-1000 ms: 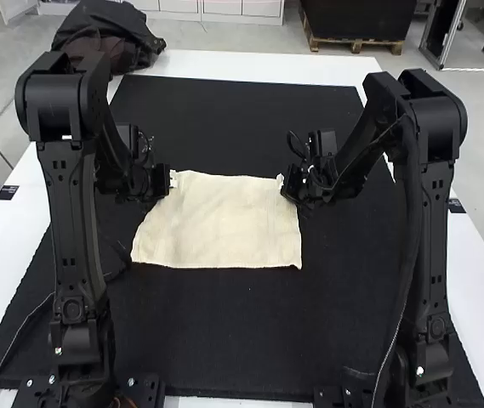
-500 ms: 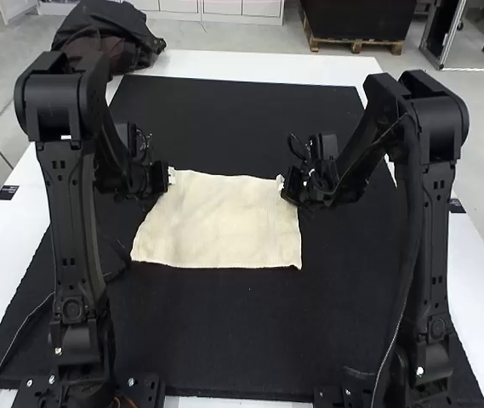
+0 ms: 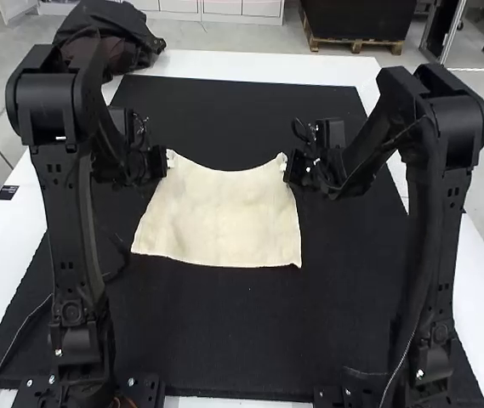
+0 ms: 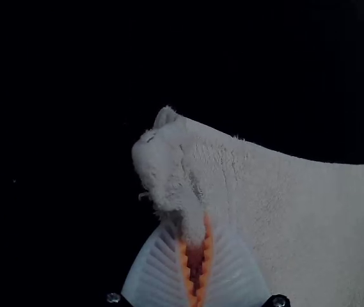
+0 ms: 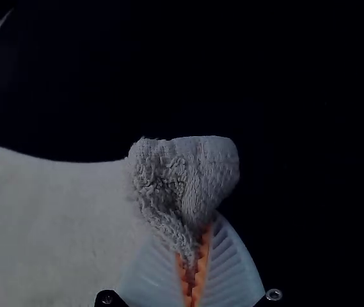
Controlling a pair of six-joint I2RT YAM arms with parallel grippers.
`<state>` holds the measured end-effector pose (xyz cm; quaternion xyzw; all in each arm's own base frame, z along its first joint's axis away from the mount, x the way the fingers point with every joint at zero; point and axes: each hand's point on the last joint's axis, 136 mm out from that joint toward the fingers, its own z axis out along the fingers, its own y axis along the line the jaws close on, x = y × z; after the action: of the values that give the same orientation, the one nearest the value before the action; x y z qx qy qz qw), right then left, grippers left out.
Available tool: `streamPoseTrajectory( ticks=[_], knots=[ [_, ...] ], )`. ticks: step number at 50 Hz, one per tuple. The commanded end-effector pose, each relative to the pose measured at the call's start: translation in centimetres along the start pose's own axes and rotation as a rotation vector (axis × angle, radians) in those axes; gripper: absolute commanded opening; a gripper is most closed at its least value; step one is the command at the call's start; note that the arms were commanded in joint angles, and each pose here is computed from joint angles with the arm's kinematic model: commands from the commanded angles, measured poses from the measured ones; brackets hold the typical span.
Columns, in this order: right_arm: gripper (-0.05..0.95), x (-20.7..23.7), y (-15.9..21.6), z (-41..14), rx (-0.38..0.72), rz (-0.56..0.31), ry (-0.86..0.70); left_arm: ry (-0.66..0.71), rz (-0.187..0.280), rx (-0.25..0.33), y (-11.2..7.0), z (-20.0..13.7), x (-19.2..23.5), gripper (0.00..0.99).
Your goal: Fold the towel.
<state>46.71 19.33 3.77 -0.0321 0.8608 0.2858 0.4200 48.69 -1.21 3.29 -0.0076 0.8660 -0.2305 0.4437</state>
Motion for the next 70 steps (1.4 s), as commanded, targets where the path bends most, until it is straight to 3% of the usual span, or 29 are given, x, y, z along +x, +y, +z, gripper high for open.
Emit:
streamPoseTrajectory(
  ticks=[1, 16, 57, 70],
  knots=[
    [-0.01, -1.7, -0.1, -1.0, 0.016, -0.035, -0.048, -0.075, 0.016, -0.005, 0.3, -1.2, -3.4, 0.030],
    [-0.01, -2.7, -0.7, -2.1, 0.036, -0.059, -0.076, -0.125, 0.014, -0.044, 1.9, -3.2, -5.4, 0.030],
    [-0.01, -4.2, 1.8, -6.4, 0.017, -0.091, -0.131, -0.132, 0.067, -0.040, -1.0, -6.8, -5.5, 0.030],
    [-0.01, -2.7, 1.5, -7.9, 0.034, -0.096, -0.108, -0.068, 0.081, -0.039, -1.8, -7.5, -2.8, 0.030]
  ],
)
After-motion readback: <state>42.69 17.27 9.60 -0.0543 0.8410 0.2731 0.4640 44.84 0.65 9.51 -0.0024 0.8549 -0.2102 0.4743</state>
